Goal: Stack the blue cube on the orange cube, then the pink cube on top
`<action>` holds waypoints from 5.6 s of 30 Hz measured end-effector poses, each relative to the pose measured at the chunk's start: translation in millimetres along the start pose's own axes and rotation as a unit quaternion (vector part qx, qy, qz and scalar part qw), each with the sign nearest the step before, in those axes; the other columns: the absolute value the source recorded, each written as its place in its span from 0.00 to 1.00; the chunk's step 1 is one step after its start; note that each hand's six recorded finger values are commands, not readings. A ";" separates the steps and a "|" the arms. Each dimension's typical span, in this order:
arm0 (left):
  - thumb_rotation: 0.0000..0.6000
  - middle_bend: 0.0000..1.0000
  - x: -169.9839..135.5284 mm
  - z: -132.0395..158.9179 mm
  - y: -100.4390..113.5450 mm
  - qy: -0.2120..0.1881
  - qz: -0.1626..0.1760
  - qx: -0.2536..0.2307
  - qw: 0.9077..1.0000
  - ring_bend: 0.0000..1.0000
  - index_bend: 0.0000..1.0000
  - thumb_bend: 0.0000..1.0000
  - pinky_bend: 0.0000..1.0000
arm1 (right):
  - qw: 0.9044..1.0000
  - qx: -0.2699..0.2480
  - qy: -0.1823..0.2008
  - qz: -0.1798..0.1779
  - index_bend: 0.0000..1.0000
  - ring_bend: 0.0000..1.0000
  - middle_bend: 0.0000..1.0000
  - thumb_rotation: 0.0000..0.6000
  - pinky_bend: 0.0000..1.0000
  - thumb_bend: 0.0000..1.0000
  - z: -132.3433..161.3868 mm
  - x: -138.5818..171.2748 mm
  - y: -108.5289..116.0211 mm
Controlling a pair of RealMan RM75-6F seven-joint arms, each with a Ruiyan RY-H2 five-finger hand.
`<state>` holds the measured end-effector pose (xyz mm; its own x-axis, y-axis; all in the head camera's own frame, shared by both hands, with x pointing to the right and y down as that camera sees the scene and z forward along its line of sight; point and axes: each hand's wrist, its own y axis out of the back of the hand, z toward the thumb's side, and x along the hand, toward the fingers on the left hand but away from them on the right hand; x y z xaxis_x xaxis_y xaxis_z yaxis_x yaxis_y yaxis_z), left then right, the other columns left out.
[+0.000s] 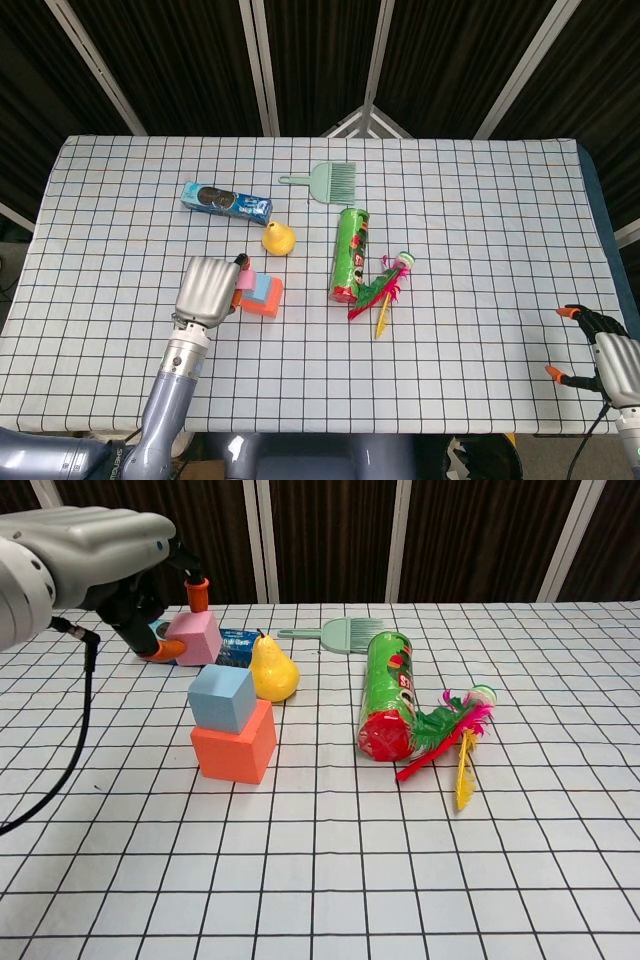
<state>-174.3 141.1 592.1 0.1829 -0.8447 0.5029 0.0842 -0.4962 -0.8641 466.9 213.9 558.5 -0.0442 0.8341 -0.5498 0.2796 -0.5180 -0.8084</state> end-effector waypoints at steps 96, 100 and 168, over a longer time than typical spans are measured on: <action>1.00 0.85 20.7 6.7 -21.8 -0.044 -0.044 0.036 0.997 0.73 0.42 0.40 0.88 | 1.000 -0.001 -0.008 -0.001 0.25 0.19 0.20 1.00 0.16 0.17 1.4 0.8 -0.2; 1.00 0.85 20.6 8.0 -22.2 -0.045 -0.044 0.036 0.997 0.72 0.41 0.40 0.87 | 1.000 -0.001 -0.009 0.000 0.25 0.19 0.20 1.00 0.16 0.17 0.9 0.6 0.1; 1.00 0.19 -148.7 -192.8 -38.0 0.016 0.090 -0.020 0.996 0.08 0.17 0.37 0.17 | 0.998 0.051 -0.010 -0.024 0.25 0.19 0.20 1.00 0.10 0.17 6.1 1.0 1.7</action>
<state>-393.6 247.0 553.9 0.1605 -0.9265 0.3404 0.0133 -0.3428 -0.9393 461.5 212.7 555.2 -0.0745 0.8549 -0.5134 0.1780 -0.4951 -0.8504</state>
